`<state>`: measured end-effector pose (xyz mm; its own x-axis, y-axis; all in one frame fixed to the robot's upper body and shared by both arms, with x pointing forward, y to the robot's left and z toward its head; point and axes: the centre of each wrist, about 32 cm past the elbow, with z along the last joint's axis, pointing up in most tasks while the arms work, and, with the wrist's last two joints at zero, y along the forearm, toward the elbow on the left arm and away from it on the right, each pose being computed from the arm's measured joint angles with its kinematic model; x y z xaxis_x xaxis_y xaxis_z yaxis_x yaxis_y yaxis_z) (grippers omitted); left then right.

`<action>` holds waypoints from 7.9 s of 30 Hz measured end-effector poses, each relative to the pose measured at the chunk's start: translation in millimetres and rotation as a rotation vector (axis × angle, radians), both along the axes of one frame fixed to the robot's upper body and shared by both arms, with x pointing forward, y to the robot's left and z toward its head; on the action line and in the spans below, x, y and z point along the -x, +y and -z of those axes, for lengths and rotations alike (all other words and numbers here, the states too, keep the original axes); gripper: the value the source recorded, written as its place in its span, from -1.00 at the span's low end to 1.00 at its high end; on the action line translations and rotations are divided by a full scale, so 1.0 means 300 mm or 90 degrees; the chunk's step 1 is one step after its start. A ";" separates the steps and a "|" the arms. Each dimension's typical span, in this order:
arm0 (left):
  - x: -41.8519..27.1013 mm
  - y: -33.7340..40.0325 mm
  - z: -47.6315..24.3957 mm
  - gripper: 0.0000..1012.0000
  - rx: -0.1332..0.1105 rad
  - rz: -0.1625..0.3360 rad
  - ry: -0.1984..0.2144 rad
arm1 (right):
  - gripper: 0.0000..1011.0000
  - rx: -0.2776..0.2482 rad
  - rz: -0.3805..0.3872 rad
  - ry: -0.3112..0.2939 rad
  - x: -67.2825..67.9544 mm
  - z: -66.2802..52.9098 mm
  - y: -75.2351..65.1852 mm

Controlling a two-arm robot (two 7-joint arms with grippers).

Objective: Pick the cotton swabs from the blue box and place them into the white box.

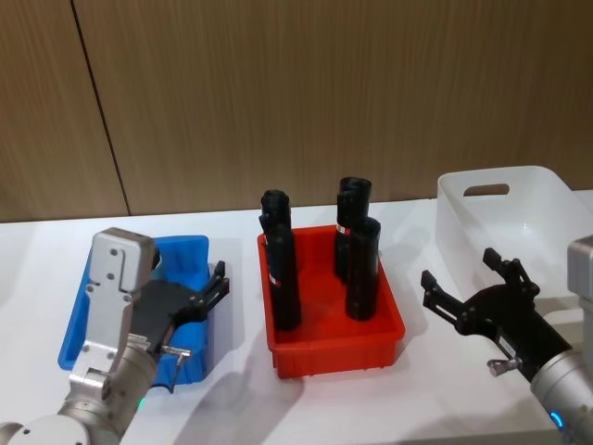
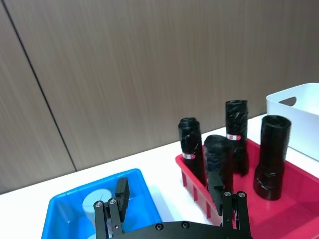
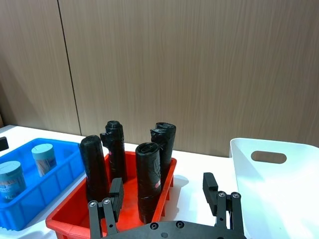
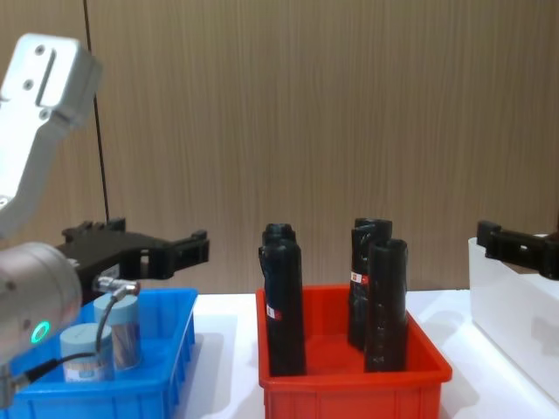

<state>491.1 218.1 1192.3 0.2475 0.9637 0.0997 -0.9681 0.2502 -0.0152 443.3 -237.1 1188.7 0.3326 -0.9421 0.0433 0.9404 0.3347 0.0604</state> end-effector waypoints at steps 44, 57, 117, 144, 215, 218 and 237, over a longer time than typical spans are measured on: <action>-0.140 0.195 0.045 0.98 0.067 -0.054 0.145 | 0.98 0.000 0.000 0.000 0.000 0.000 0.000; -0.172 0.232 0.077 0.98 0.080 -0.066 0.179 | 0.98 0.000 0.000 0.000 0.000 0.000 0.000; -0.248 0.220 -0.053 0.30 -0.023 0.036 0.117 | 0.98 0.000 0.000 0.000 0.000 0.000 0.000; -0.254 0.073 -0.290 0.30 0.015 0.281 -0.001 | 0.98 0.000 0.000 0.000 0.000 0.000 0.000; -0.436 -0.046 -0.347 0.30 0.091 0.559 0.082 | 0.98 0.140 -0.057 -0.005 -0.037 -0.099 -0.023; -0.437 -0.046 -0.347 0.30 0.092 0.560 0.082 | 0.98 0.157 -0.070 -0.006 -0.051 -0.121 -0.025; -0.438 -0.046 -0.348 0.30 0.092 0.561 0.082 | 0.98 0.177 -0.138 0.007 -0.130 -0.207 -0.019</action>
<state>622.4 204.4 1296.6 0.9029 0.4209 -0.0870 -0.4231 0.9060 -0.0080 482.4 -242.9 1251.0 0.5259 -0.8017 0.2839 0.8454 0.5295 -0.0709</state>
